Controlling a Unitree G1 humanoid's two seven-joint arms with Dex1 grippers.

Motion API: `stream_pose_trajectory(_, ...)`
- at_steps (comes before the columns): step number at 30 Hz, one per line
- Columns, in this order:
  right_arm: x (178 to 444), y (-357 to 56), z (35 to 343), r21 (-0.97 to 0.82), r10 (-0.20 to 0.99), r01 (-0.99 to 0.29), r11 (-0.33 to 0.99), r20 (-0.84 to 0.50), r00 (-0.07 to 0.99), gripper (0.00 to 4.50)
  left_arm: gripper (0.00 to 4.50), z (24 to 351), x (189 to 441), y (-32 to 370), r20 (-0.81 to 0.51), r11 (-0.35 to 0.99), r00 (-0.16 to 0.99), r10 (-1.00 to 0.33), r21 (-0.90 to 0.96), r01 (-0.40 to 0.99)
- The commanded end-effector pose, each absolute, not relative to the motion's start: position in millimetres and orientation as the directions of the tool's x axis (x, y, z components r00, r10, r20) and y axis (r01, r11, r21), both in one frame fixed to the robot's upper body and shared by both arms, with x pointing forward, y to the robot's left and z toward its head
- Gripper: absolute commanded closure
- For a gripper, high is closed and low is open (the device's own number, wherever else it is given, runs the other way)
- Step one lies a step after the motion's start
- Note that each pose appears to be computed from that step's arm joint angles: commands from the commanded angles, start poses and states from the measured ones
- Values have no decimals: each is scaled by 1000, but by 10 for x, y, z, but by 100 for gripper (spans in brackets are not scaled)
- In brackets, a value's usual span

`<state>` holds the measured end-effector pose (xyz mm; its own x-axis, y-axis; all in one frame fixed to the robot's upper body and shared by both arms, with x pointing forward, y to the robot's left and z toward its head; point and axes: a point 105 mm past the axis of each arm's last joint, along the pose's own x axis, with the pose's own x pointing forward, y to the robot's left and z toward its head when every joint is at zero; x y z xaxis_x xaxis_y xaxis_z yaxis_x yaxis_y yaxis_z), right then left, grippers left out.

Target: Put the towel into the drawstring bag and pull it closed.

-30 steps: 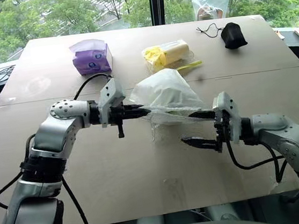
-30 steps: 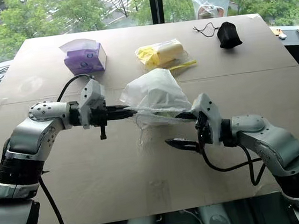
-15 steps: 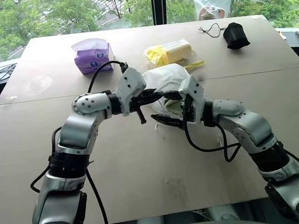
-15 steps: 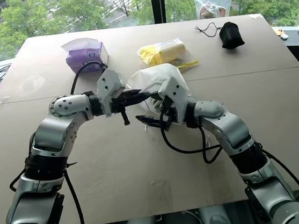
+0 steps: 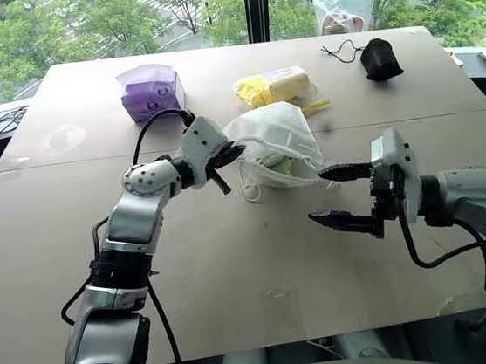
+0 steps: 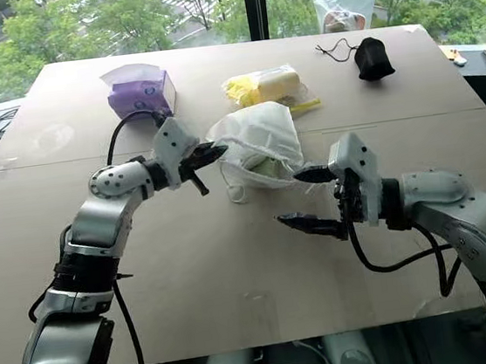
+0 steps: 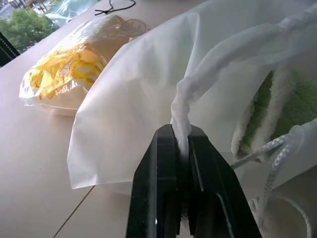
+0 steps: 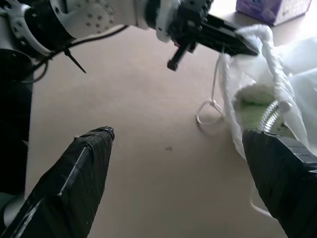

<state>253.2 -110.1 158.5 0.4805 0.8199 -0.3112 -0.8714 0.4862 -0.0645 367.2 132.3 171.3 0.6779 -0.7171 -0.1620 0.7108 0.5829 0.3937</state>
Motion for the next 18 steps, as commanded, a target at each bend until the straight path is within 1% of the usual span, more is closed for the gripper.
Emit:
stream_pose_trajectory(1, 2740, -1315, 1490, -143, 690, -753, 642, -320, 649, 8, 450, 1875, 3592, 1333, -96, 594, 670, -736, 383, 708)
stream_pose_trajectory(4, 2856, -1392, 1220, -126, 627, -704, 699, -365, 688, 8, 450, 1878, 3568, 1370, -102, 591, 667, -738, 378, 712)
stream_pose_trajectory(5, 2900, -1373, 1155, -105, 627, -697, 709, -358, 692, 8, 450, 1896, 3559, 1369, -101, 586, 662, -743, 378, 716)
stream_pose_trajectory(6, 2946, -1320, 1112, -65, 642, -696, 715, -333, 690, 0, 381, 1929, 3552, 1362, -95, 585, 658, -747, 376, 719)
stream_pose_trajectory(8, 3006, -1187, 1044, -14, 681, -719, 695, -307, 665, 0, 309, 1983, 3539, 1346, -89, 579, 651, -753, 381, 721)
stream_pose_trajectory(10, 3041, -1103, 980, -16, 703, -742, 670, -306, 642, 0, 216, 2030, 3516, 1355, -84, 580, 650, -755, 375, 723)
stream_pose_trajectory(13, 3112, -1030, 914, -40, 723, -764, 643, -298, 624, 0, 77, 2152, 3415, 1499, -57, 609, 650, -758, 297, 736)
stream_pose_trajectory(14, 3156, -1039, 896, -60, 716, -761, 646, -298, 631, 0, 41, 2155, 3356, 1594, -61, 620, 656, -752, 272, 736)
stream_pose_trajectory(17, 3210, -1062, 824, -79, 712, -765, 640, -315, 628, 0, 41, 2075, 3216, 1822, -98, 653, 681, -726, 210, 727)
stream_pose_trajectory(18, 3234, -1085, 792, -94, 701, -758, 645, -323, 636, 25, 34, 2010, 3172, 1894, -112, 670, 694, -711, 192, 717)
